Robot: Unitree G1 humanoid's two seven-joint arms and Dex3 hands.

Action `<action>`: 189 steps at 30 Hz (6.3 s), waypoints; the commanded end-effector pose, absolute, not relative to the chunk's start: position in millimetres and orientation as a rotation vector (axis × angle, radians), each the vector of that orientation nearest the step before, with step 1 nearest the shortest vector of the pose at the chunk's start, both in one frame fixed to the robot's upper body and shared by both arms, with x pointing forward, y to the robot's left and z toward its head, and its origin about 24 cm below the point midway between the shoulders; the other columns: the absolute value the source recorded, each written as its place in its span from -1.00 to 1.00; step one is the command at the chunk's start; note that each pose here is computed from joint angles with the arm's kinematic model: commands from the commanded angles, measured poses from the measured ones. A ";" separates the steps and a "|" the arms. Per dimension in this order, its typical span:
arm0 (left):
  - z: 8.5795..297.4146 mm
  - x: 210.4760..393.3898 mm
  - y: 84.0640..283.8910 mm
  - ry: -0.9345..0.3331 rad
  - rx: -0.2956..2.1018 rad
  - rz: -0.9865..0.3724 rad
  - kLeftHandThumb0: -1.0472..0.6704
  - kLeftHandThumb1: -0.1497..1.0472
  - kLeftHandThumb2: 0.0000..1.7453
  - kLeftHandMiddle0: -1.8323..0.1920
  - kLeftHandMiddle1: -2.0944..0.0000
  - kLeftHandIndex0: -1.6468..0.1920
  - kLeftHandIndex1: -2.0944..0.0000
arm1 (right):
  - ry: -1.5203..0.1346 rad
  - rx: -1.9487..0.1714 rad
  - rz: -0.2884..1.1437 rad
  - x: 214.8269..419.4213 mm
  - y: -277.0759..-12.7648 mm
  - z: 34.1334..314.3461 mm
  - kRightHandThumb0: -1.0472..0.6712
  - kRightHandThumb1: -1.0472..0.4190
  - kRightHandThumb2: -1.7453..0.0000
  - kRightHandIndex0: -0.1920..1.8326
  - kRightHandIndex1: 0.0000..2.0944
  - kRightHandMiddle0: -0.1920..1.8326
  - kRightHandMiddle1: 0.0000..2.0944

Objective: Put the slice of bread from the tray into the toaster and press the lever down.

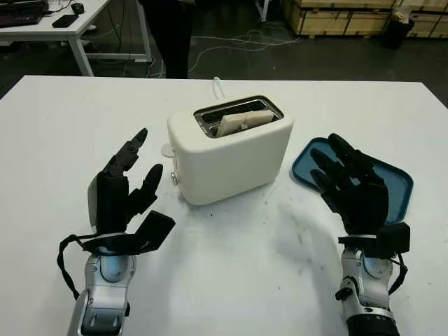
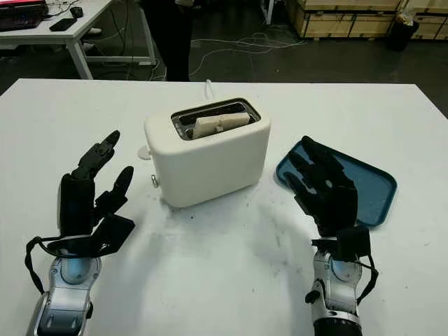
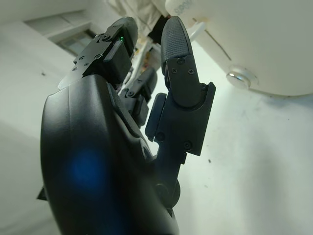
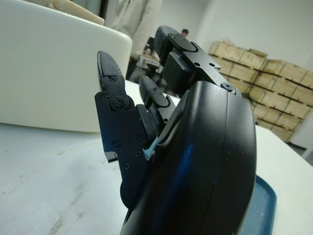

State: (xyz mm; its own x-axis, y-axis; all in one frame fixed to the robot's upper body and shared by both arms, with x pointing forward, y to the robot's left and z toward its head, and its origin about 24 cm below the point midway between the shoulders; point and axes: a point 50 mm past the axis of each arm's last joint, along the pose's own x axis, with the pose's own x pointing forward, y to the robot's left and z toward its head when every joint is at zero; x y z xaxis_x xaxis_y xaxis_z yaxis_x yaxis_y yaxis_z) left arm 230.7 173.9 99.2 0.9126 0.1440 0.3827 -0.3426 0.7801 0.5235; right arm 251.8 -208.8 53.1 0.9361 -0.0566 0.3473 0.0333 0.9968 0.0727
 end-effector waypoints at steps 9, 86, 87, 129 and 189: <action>134.5 233.9 195.9 -0.480 0.881 0.247 0.00 0.59 -0.99 -0.08 0.39 -0.22 0.83 | -0.361 0.078 -0.071 252.9 -207.7 55.6 0.01 -0.83 0.91 -0.16 -0.94 -0.19 -0.98; 153.5 300.1 186.4 -0.598 1.243 -0.097 0.11 0.25 -0.99 -0.28 -0.01 -0.74 0.99 | -0.358 0.068 -0.042 255.3 -207.3 55.8 -0.12 -0.82 0.99 -0.01 -0.99 -0.06 -1.00; 153.4 300.3 186.5 -0.594 1.244 -0.095 0.11 0.25 -0.99 -0.29 -0.01 -0.74 0.99 | -0.362 0.067 -0.038 255.2 -207.3 55.6 -0.12 -0.83 0.98 -0.01 -1.00 -0.07 -1.00; 131.6 302.5 171.0 -0.538 1.241 -0.117 -0.14 0.78 -0.98 -0.28 -0.15 -0.87 0.92 | -0.341 0.058 -0.057 250.5 -207.3 49.6 -0.17 -0.83 0.97 0.01 -1.00 -0.04 -1.00; 19.3 263.8 96.4 -0.118 1.285 -0.543 -0.05 0.78 -0.93 -0.12 -0.07 -0.52 0.69 | -0.344 -0.019 -0.028 237.9 -214.1 52.4 -0.25 -0.83 0.90 -0.03 -1.00 -0.09 -1.00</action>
State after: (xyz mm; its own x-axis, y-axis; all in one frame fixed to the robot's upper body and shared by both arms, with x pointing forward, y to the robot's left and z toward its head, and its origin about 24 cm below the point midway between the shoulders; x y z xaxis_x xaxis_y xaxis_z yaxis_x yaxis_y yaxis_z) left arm 296.1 143.5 80.0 0.9680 -0.1759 0.1787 -0.1185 0.3074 0.9442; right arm 236.3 -214.9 45.1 0.9507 -0.0369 0.3078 0.0333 0.9993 0.0168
